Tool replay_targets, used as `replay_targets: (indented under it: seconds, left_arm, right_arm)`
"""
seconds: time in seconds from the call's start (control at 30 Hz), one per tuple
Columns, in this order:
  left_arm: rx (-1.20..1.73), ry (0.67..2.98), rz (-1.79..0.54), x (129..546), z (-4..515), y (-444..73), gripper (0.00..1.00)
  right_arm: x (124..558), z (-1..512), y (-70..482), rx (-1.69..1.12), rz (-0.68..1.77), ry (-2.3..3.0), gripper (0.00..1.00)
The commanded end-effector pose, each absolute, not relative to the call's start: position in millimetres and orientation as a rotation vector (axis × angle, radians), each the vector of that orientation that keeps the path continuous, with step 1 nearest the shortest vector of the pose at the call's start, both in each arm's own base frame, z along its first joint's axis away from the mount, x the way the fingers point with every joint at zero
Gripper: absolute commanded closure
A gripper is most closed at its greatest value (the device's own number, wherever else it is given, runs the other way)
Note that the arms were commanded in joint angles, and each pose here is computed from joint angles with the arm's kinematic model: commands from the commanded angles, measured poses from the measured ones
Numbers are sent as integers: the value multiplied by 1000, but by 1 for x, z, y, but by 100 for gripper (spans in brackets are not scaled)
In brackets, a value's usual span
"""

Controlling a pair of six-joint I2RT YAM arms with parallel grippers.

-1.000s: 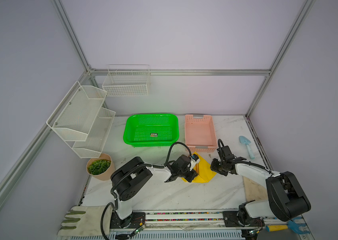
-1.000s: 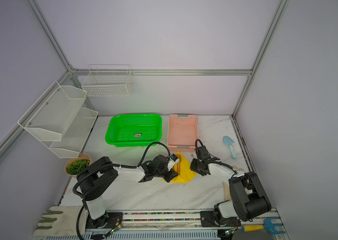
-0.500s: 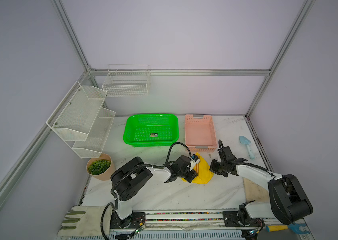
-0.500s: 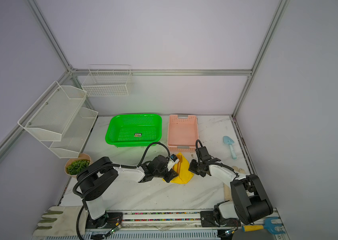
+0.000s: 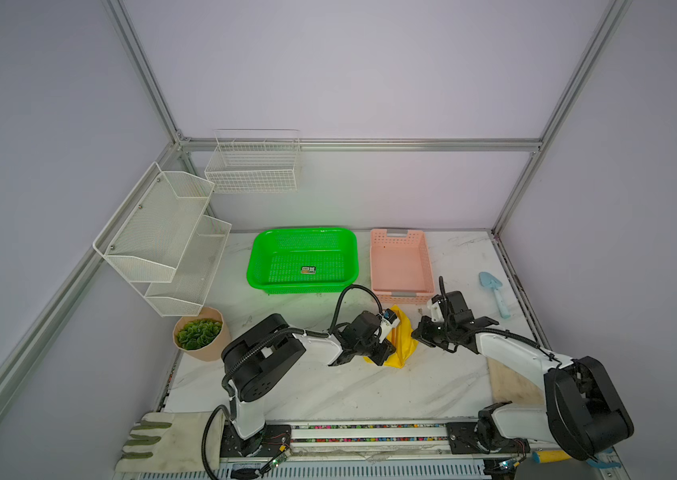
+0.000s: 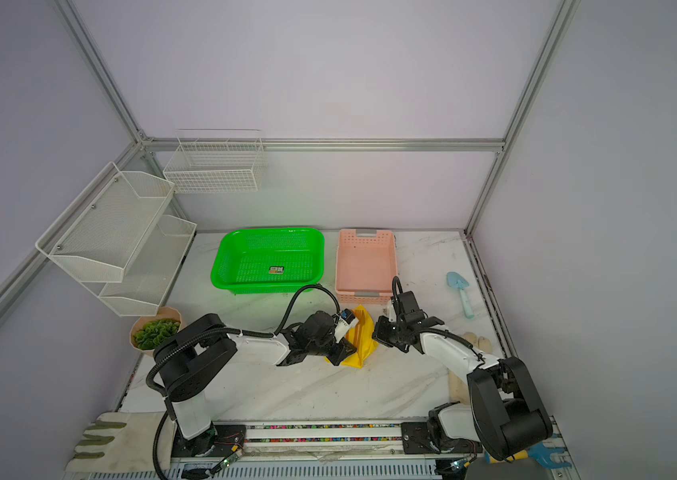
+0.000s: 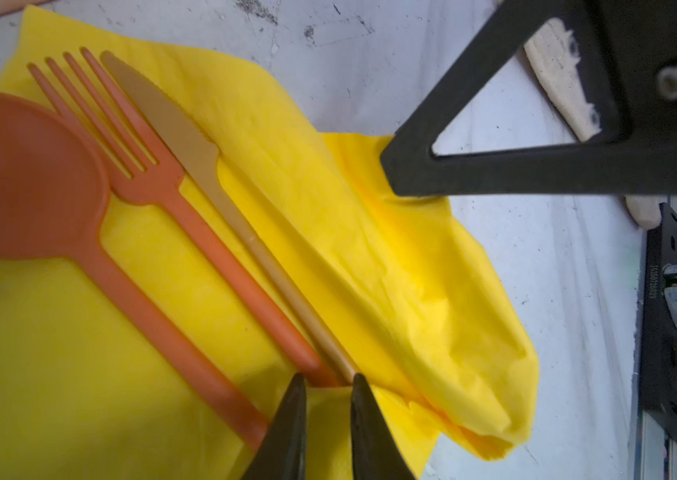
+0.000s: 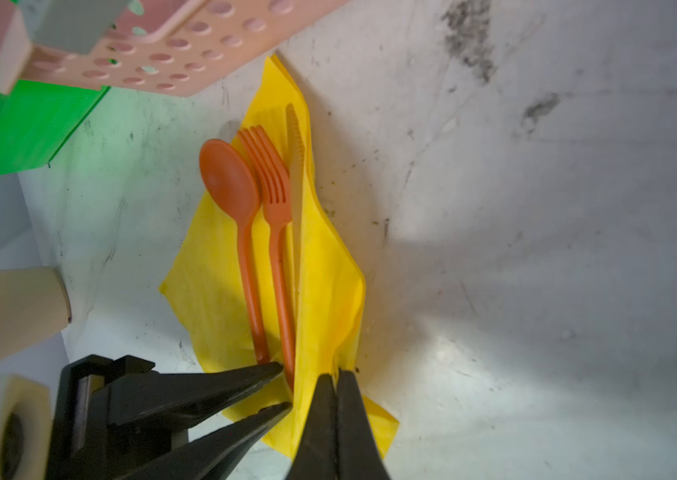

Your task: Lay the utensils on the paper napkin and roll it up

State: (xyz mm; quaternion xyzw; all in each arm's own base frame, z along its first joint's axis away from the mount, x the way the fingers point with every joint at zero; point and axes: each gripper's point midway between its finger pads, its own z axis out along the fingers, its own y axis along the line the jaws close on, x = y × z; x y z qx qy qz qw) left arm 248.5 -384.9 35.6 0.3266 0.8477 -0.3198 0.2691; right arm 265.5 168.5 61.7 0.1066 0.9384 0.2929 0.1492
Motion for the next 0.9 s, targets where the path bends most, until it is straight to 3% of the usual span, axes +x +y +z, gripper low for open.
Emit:
replay_targets:
  seconds: [0.0,0.4,0.87]
  left_arm:
    - [857,2260,-867,248,44,-379,79]
    - [849,2241,-855,250,51,-376,79]
    - [799,2233,-846,258,57,-362,79]
  right_arm:
    - [271,78,189,244,967,2638,96]
    - [267,79,209,189,1057,2637,87]
    - [264,79,219,186,1150,2617,85]
